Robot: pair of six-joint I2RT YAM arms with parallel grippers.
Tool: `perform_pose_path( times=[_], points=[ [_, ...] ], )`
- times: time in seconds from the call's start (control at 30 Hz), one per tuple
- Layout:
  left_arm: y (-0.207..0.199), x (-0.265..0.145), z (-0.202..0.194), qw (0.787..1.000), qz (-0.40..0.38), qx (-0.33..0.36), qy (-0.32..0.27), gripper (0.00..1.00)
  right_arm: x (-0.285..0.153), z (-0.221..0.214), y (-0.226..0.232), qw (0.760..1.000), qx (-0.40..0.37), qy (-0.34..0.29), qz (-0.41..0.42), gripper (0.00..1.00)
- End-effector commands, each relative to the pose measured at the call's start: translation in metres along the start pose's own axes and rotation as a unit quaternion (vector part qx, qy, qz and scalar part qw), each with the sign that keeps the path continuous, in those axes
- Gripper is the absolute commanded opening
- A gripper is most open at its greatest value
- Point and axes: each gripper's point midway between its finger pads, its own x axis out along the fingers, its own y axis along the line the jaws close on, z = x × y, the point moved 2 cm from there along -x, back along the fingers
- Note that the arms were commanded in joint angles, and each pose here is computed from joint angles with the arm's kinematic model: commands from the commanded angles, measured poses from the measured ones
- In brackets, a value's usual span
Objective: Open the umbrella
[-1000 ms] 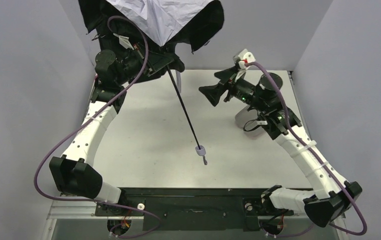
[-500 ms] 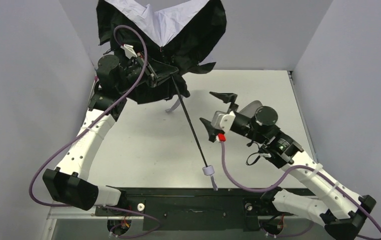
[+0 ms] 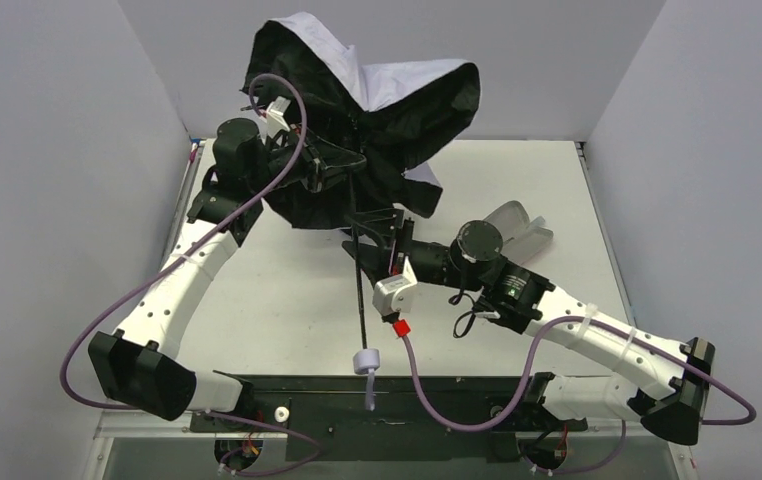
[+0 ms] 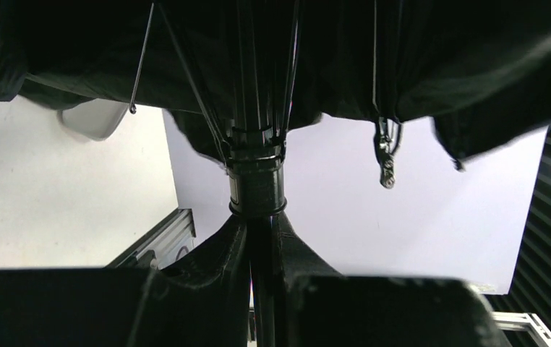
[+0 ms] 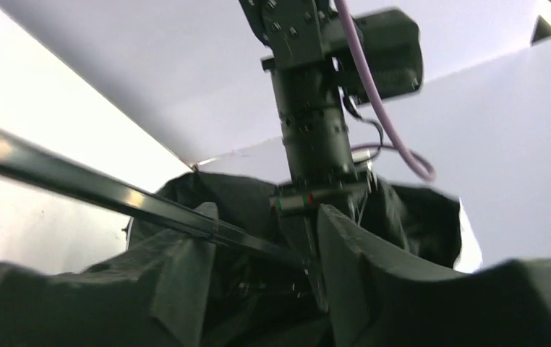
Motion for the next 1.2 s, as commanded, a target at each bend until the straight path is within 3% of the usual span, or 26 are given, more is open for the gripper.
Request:
perform_pose_path(
  times=[0.0,0.13,0.17,0.2,0.27,0.37,0.43,0.57,0.7,0.77,0.83,0.87,0.97,1.0,1.03,1.17],
  points=[
    [-0.006,0.003,-0.004,1.0,-0.008,0.027,-0.007,0.0,0.011,0.03,-0.037,0.995,-0.077,-0.056,-0.027,0.44],
    [0.001,0.005,-0.008,1.0,0.005,0.026,-0.004,0.0,0.016,0.03,-0.049,0.994,-0.094,-0.054,-0.031,0.21],
    [0.004,0.005,-0.005,1.0,0.009,0.026,-0.008,0.0,0.018,0.029,-0.05,0.994,-0.088,-0.054,-0.033,0.05],
    [0.009,0.004,-0.002,0.999,0.017,0.025,-0.014,0.0,0.017,0.028,-0.055,0.994,-0.083,-0.053,-0.042,0.0],
    [0.017,0.002,0.009,0.999,0.025,0.032,-0.029,0.13,0.016,0.027,-0.07,0.995,-0.047,-0.054,-0.068,0.0],
    [0.019,-0.004,0.03,0.997,0.014,0.065,-0.039,0.55,0.012,0.015,-0.096,0.992,0.021,-0.04,-0.117,0.0],
    [0.017,-0.011,0.053,0.995,-0.004,0.081,-0.051,0.69,0.009,0.008,-0.118,0.985,0.064,-0.036,-0.155,0.0],
    [0.002,-0.031,0.091,0.988,-0.041,0.125,-0.081,0.86,0.003,-0.016,-0.159,0.961,0.157,-0.022,-0.228,0.0],
    [-0.005,-0.057,0.126,0.971,-0.045,0.188,-0.14,1.0,-0.002,-0.042,-0.199,0.92,0.267,-0.02,-0.287,0.0],
    [-0.003,-0.071,0.141,0.954,-0.022,0.239,-0.179,0.97,0.0,-0.059,-0.205,0.896,0.333,-0.017,-0.292,0.0],
    [0.004,-0.081,0.149,0.925,0.023,0.317,-0.207,0.97,0.007,-0.083,-0.201,0.852,0.435,-0.01,-0.29,0.0],
    [0.012,-0.084,0.155,0.901,0.055,0.37,-0.219,0.97,0.01,-0.113,-0.187,0.832,0.474,0.022,-0.289,0.0],
    [0.036,-0.087,0.145,0.864,0.107,0.451,-0.196,0.97,0.015,-0.16,-0.149,0.751,0.592,0.052,-0.289,0.0],
    [0.041,-0.088,0.144,0.845,0.114,0.487,-0.188,0.97,0.014,-0.171,-0.141,0.741,0.601,0.059,-0.294,0.0],
    [0.052,-0.087,0.136,0.841,0.116,0.499,-0.173,0.97,0.013,-0.184,-0.118,0.728,0.616,0.077,-0.29,0.0],
    [0.078,-0.063,0.096,0.802,0.102,0.581,-0.09,0.98,0.022,-0.195,-0.081,0.725,0.627,0.094,-0.269,0.0]
  ],
)
